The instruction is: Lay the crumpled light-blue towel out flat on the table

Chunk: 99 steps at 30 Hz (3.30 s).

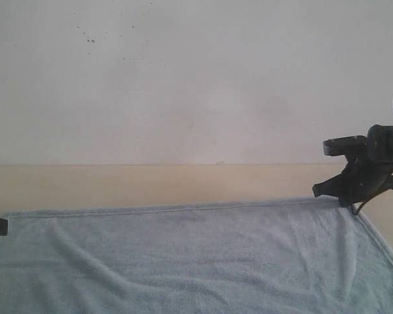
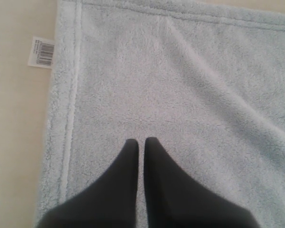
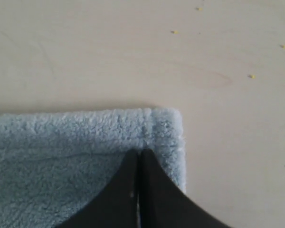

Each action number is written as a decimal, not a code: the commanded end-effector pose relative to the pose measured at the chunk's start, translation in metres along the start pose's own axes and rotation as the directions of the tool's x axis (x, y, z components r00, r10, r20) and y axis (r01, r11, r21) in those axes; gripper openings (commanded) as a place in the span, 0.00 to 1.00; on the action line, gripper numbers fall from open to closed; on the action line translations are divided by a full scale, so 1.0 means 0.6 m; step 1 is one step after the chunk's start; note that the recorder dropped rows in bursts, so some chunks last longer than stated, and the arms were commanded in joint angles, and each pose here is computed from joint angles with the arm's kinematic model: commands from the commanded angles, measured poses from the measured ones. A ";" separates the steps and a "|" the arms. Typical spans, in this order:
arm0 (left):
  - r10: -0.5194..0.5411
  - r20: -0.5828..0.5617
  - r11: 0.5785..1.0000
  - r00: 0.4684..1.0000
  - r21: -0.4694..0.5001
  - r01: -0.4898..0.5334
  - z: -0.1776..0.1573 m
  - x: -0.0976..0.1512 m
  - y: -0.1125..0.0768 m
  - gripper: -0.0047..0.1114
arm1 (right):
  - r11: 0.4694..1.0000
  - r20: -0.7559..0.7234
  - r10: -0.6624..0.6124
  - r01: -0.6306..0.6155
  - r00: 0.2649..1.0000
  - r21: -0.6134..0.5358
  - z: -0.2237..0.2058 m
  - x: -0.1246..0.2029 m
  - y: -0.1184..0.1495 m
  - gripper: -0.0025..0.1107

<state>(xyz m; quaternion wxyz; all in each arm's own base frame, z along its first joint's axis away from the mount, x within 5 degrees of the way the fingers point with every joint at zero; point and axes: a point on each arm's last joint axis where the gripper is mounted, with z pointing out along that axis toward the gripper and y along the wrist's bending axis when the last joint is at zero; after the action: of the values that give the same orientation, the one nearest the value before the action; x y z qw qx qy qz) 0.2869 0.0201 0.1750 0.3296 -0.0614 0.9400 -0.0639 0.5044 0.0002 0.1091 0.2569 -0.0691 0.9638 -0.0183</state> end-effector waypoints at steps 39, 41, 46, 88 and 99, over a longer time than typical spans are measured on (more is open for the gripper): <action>0.003 0.402 0.999 0.916 -0.038 0.014 -0.182 -0.009 -0.017 0.07 | 0.982 0.559 0.147 -0.189 0.816 0.017 -0.410 0.016 -0.033 0.02; 0.007 0.428 1.000 0.904 -0.019 0.001 -0.203 0.000 -0.022 0.07 | 0.982 0.584 0.143 -0.190 0.799 0.019 -0.433 0.047 -0.027 0.02; 0.014 0.438 0.998 0.899 0.052 -0.040 -0.236 0.026 -0.038 0.07 | 0.977 0.619 0.165 -0.213 0.768 0.004 -0.476 0.127 -0.011 0.02; 0.049 0.626 0.959 0.779 0.189 -0.213 -0.354 0.087 -0.084 0.07 | 0.889 0.678 0.437 -0.401 0.591 -0.222 -0.572 0.251 0.019 0.02; 0.064 0.714 0.910 0.697 0.246 -0.335 -0.402 0.115 -0.103 0.07 | 0.897 0.767 0.414 -0.363 0.490 -0.252 -0.638 0.275 0.025 0.02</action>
<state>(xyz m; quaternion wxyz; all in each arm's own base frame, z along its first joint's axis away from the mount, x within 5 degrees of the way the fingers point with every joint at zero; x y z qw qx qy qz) 0.0935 -0.0305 0.3283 0.6599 0.0745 0.7306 -0.1587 0.1821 -0.0091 0.3514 0.6405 0.1458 0.7476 0.0980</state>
